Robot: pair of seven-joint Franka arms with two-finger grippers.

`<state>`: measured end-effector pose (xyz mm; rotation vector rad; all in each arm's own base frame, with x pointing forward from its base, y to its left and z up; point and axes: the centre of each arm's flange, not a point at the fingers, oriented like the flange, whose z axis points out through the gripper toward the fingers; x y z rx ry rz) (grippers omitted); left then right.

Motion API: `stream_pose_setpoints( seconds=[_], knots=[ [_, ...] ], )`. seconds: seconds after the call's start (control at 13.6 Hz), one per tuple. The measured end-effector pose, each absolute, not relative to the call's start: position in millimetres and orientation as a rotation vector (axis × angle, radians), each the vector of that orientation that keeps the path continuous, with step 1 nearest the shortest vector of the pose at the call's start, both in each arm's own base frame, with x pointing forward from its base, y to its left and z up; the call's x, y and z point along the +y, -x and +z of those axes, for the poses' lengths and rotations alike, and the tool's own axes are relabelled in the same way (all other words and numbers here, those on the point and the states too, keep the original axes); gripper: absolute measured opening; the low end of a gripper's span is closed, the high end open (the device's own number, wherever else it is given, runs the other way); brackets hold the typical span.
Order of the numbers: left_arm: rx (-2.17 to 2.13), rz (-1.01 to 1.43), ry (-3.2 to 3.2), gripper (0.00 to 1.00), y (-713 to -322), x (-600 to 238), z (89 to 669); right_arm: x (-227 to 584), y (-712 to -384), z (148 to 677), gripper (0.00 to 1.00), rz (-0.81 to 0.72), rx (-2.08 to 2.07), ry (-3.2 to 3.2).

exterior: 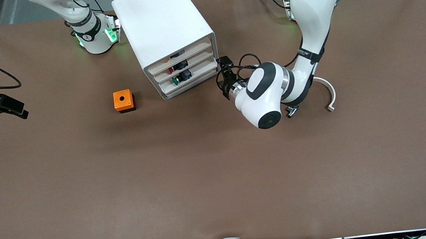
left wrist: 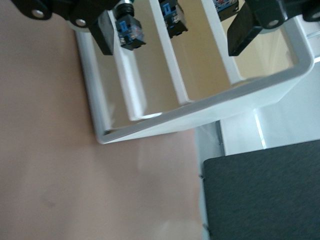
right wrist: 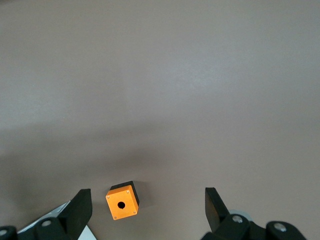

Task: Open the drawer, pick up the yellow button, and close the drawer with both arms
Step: 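Reach the left gripper to the front of the white cabinet drawer, then pull the drawer open with the left gripper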

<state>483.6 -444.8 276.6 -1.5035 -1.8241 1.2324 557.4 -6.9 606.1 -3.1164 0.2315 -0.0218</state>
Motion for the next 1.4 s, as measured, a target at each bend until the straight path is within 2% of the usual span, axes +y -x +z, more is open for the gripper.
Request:
stream_pose_setpoints(
  seconds=[0.37,0.66,0.96,1.03,1.1,1.25,1.32,1.4],
  knots=[
    [-1.832,1.273,1.276,1.00,-465.0,-468.7,268.4,-7.6,-557.2,605.8,1.00,-0.017,0.235,3.116],
    [-1.756,1.306,1.153,0.95,-439.1,-491.3,249.7,-7.6,-557.9,603.9,1.00,-0.010,0.235,3.117],
    [-1.717,1.324,1.111,0.85,-433.4,-493.7,245.0,-7.6,-558.3,603.0,1.00,-0.007,0.237,3.116],
    [-1.712,1.330,1.103,0.80,-431.6,-496.3,246.4,-7.6,-558.3,602.8,1.00,-0.007,0.238,3.116],
    [-1.709,1.331,1.100,0.80,-429.6,-498.7,247.1,-7.6,-558.3,602.7,1.00,-0.006,0.239,3.116],
    [-1.703,1.327,1.102,0.63,-426.1,-502.0,247.9,-7.6,-558.3,602.5,1.00,-0.005,0.240,3.116],
    [-1.699,1.325,1.105,0.63,-424.4,-503.6,248.2,-7.6,-558.3,602.4,1.00,-0.004,0.240,3.116],
    [-1.697,1.324,1.107,0.58,-423.3,-504.7,248.4,-7.6,-558.3,602.2,1.00,-0.003,0.241,3.116]
  ],
)
